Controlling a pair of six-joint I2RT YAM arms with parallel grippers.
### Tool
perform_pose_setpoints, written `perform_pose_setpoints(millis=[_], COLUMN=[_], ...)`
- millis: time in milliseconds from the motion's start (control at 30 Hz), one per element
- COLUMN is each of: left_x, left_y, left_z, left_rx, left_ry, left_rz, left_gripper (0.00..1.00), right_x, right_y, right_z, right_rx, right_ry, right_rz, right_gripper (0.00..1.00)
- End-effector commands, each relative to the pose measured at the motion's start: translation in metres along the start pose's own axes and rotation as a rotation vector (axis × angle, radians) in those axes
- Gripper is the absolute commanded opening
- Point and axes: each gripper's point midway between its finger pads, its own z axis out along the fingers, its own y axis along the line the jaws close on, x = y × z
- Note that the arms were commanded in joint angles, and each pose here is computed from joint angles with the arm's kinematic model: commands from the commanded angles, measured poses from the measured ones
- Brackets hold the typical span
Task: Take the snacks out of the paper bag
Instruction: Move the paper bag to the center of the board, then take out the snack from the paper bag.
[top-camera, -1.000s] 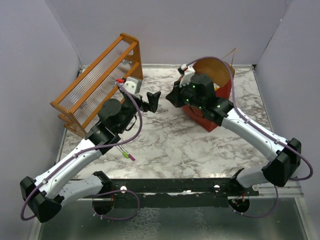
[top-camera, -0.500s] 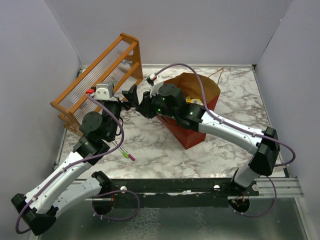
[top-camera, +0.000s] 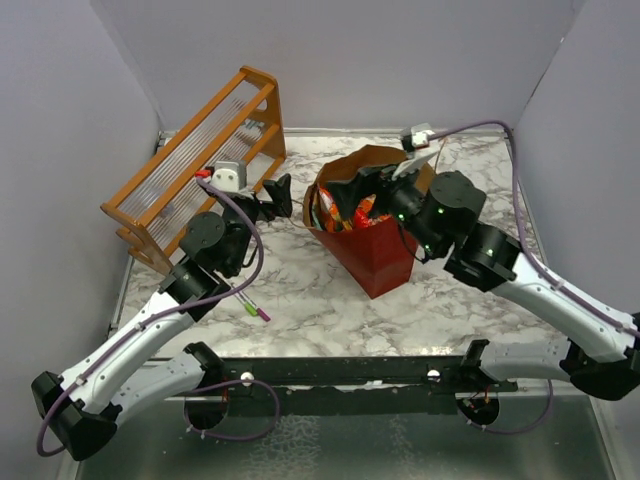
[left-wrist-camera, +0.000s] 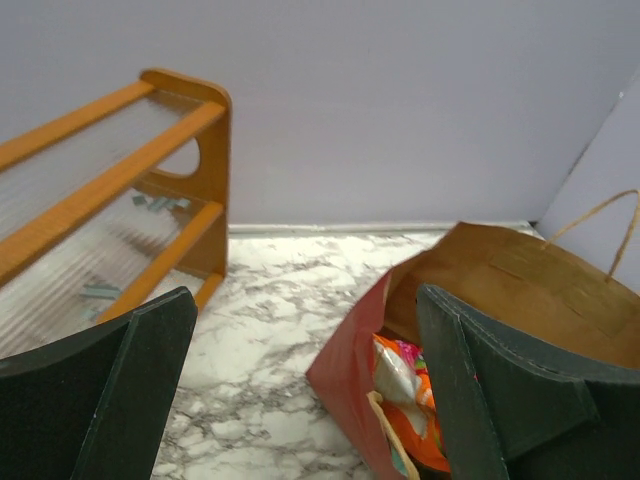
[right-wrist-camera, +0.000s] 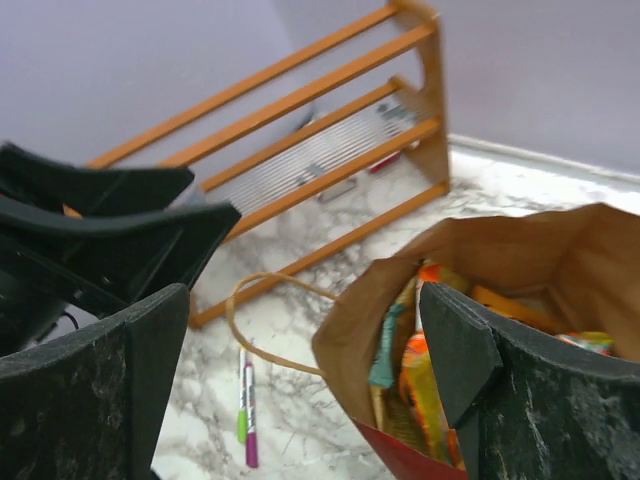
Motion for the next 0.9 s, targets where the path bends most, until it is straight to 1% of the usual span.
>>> perform_pose_setpoints(millis=[0,67,200,300,433,467,533,600,700,767,867], left_x=[0.003,0.012,0.031,0.04,0.046,0.046,0.046,0.049,0.055,0.062,0.068], left_y=[-0.027,-0.039,-0.053,-0.044,-0.021,-0.018,-0.017,-0.018,-0.029,-0.037,-0.043], left_z=[0.005,0.007,0.011,0.012,0.009,0.008,0.007,0.006,0.006,0.008,0.01], left_rx=[0.106,0.148,0.191,0.118,-0.023,-0.042,-0.054,-0.055,-0.008,0.022,0.043], left_ry=[0.041,0.077,0.156,0.187,0.188,0.189,0.196,0.21,0.241,0.268,0.295], left_rz=[-0.099,-0.145,-0.195,-0.224,-0.29,-0.3,-0.314,-0.332,-0.361,-0.363,-0.353], left_gripper=[0.95,0.95,0.95,0.89,0.87,0.87,0.86,0.86,0.81,0.72,0.61], right_x=[0.001,0.005,0.024,0.037,0.053,0.061,0.069,0.076,0.083,0.088,0.104], right_y=[-0.048,-0.054,-0.052,-0.049,-0.061,-0.065,-0.075,-0.079,-0.084,-0.086,-0.089], right_z=[-0.026,-0.03,-0.024,-0.017,-0.011,-0.009,-0.011,-0.013,-0.015,-0.011,-0.002], right_rx=[0.207,0.238,0.231,0.233,0.329,0.37,0.433,0.461,0.489,0.498,0.494], right_ry=[-0.015,-0.01,0.069,0.123,0.233,0.274,0.334,0.381,0.447,0.492,0.566], right_rz=[-0.053,-0.026,-0.036,-0.041,-0.087,-0.1,-0.123,-0.149,-0.199,-0.217,-0.239], right_gripper=[0.99,0.99,0.99,0.99,0.99,1.0,0.97,0.95,0.93,0.91,0.88])
